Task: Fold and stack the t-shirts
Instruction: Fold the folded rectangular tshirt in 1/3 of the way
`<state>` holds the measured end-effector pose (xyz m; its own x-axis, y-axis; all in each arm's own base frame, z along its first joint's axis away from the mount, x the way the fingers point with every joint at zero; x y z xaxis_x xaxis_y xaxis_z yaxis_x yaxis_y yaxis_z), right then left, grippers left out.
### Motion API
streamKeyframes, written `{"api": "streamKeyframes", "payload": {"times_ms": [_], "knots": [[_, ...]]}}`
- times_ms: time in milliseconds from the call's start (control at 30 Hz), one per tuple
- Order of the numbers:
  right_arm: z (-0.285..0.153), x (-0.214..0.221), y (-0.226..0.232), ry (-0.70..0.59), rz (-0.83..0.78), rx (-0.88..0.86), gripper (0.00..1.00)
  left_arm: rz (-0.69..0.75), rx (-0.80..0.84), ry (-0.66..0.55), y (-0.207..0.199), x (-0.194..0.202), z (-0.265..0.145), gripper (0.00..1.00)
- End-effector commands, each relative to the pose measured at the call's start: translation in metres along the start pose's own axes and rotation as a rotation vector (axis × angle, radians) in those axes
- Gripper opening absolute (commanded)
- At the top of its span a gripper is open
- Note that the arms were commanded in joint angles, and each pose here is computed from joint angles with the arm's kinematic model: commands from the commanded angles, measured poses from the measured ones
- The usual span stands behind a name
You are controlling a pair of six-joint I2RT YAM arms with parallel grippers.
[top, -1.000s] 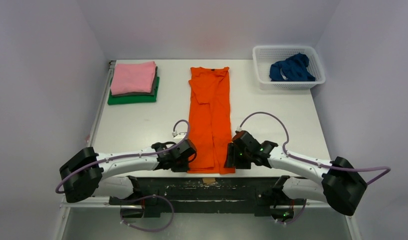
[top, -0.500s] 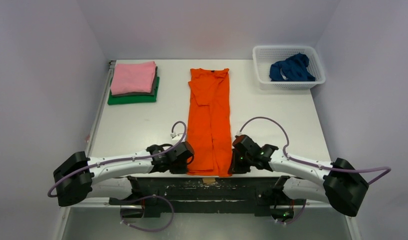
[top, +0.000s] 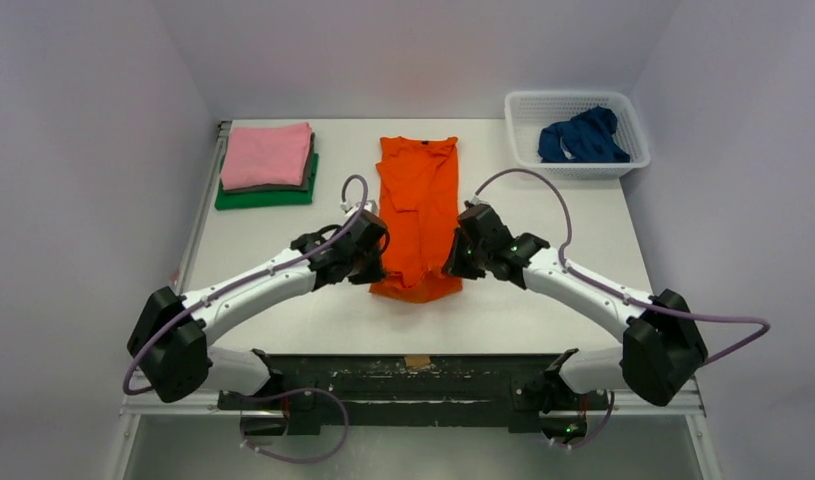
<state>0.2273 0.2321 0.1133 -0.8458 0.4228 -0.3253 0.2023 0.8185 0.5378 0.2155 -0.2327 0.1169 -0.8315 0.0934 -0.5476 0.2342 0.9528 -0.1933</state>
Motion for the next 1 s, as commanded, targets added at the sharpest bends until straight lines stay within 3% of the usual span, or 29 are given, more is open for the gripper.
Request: {"api": "streamKeyframes", "payload": {"times_ms": [0, 433, 700, 767, 833, 900, 967], "knots": [[0.010, -0.055, 0.026, -0.096, -0.023, -0.032, 0.04, 0.041, 0.010, -0.055, -0.002, -0.052, 0.006, 0.00], [0.075, -0.143, 0.028, -0.104, 0.046, -0.060, 0.04, -0.037, -0.051, 0.017, 0.038, -0.134, 0.080, 0.00], [0.109, -0.171, 0.013, -0.123, 0.086, -0.035, 0.07, -0.045, -0.064, 0.041, 0.052, -0.153, 0.110, 0.02], [0.113, -0.176, 0.011, -0.133, 0.095, -0.035, 0.09, -0.048, -0.060, 0.049, 0.054, -0.154, 0.118, 0.08], [0.113, -0.184, 0.010, -0.155, 0.108, -0.036, 0.18, -0.054, -0.042, 0.050, 0.055, -0.161, 0.122, 0.18], [0.111, -0.192, 0.012, -0.173, 0.114, -0.043, 0.43, -0.062, -0.030, 0.050, 0.058, -0.167, 0.124, 0.37], [0.105, -0.199, 0.016, -0.194, 0.108, -0.047, 0.56, -0.063, -0.020, 0.035, 0.058, -0.174, 0.117, 0.64]]}}
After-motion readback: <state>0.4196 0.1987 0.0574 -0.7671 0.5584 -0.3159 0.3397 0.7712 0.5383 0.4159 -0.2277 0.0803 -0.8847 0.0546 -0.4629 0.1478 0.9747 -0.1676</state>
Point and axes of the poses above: each gripper's point midway between its finger pads, its own z axis out along the fingers, its own y axis along the line the jaws close on, x = y × z, the point moved 1 cm from there along -z, back along the fingers, and after that the axes turned 15 degrees about z, right-handed, at the moved point
